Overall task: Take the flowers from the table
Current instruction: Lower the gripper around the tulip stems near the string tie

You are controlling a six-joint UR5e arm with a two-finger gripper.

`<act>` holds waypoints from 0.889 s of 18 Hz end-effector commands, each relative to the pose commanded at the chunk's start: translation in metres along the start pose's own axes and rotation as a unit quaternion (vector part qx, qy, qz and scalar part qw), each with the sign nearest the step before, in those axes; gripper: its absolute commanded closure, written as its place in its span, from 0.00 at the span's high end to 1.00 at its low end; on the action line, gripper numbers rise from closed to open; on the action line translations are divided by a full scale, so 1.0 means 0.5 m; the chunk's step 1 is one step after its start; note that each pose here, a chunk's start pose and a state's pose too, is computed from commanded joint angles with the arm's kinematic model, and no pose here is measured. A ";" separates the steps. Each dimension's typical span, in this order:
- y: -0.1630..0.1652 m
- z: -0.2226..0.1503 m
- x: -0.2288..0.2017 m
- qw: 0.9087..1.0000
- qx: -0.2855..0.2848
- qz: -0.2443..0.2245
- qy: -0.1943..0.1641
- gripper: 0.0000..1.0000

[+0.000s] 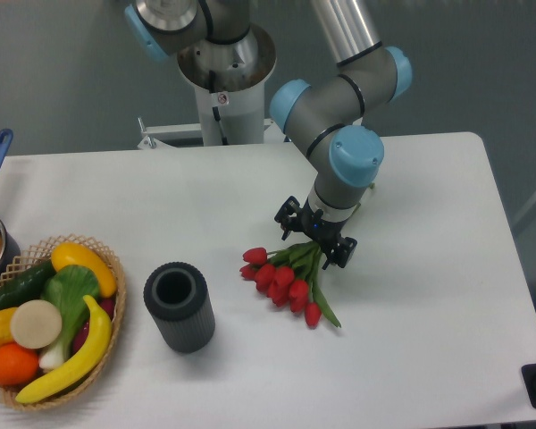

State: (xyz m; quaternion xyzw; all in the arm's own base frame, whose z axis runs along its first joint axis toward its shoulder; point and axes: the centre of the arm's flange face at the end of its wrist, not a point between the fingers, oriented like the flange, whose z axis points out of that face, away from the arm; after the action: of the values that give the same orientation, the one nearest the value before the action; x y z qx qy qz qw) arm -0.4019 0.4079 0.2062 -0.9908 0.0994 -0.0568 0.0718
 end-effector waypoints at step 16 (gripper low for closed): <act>0.005 0.030 -0.006 1.000 -0.004 -0.005 0.011 1.00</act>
State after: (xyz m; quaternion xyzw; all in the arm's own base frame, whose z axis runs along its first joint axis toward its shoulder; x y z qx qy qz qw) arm -0.4035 0.4079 0.1909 -0.9909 0.0954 -0.0673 0.0670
